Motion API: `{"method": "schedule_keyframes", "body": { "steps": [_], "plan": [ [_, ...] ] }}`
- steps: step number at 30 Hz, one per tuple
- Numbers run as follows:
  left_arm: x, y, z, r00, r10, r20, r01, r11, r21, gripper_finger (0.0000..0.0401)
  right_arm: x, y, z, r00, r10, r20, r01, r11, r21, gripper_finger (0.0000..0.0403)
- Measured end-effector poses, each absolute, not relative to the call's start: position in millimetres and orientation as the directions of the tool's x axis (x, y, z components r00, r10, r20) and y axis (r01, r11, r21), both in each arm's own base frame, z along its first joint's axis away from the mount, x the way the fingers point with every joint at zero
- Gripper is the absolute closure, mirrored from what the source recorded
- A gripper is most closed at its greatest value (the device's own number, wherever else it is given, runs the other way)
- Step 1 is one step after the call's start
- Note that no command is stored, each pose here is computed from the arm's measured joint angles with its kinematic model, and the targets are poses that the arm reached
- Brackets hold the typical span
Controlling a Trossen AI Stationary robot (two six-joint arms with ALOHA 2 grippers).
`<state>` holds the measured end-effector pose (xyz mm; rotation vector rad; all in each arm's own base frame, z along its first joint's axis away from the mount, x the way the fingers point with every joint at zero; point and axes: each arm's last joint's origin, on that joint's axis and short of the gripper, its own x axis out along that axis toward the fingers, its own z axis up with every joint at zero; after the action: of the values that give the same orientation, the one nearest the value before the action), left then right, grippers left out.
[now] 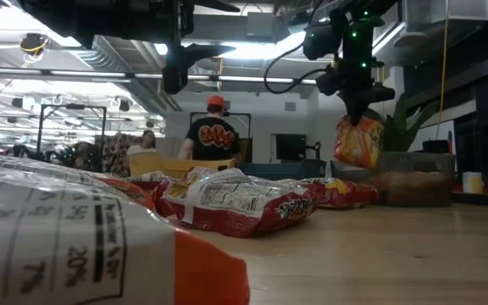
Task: Sort Maruchan noodles
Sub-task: Put the bottom right orange noodle pack into the black bin
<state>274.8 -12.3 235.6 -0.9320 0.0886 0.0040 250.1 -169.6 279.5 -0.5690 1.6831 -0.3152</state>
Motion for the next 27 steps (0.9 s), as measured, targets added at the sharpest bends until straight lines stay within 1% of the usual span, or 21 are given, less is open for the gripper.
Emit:
{"method": "schedule_keyframes", "body": {
  "steps": [4, 13, 20, 27],
  "plan": [
    [275, -12, 236, 0.996, -0.035, -0.078, -0.042, 0.597, -0.801, 0.0187, 250, -163, 279, -0.141, -0.532, -0.835, -0.184, 0.843, -0.506, 0.0402],
    [275, -12, 236, 0.996, -0.035, -0.078, -0.041, 0.598, -0.8, 0.0187, 253, -158, 279, -0.132, -0.534, -0.835, -0.149, 0.844, -0.516, 0.0403],
    [275, -12, 236, 0.996, -0.035, -0.078, -0.041, 0.599, -0.8, 0.0187, 247, -157, 262, -0.21, -0.563, -0.799, -0.187, 0.825, -0.533, 0.0403],
    [275, -12, 236, 0.996, -0.035, -0.078, -0.041, 0.599, -0.8, 0.0187, 248, -155, 258, -0.194, -0.559, -0.806, -0.178, 0.828, -0.532, 0.0401]
  ]
}}
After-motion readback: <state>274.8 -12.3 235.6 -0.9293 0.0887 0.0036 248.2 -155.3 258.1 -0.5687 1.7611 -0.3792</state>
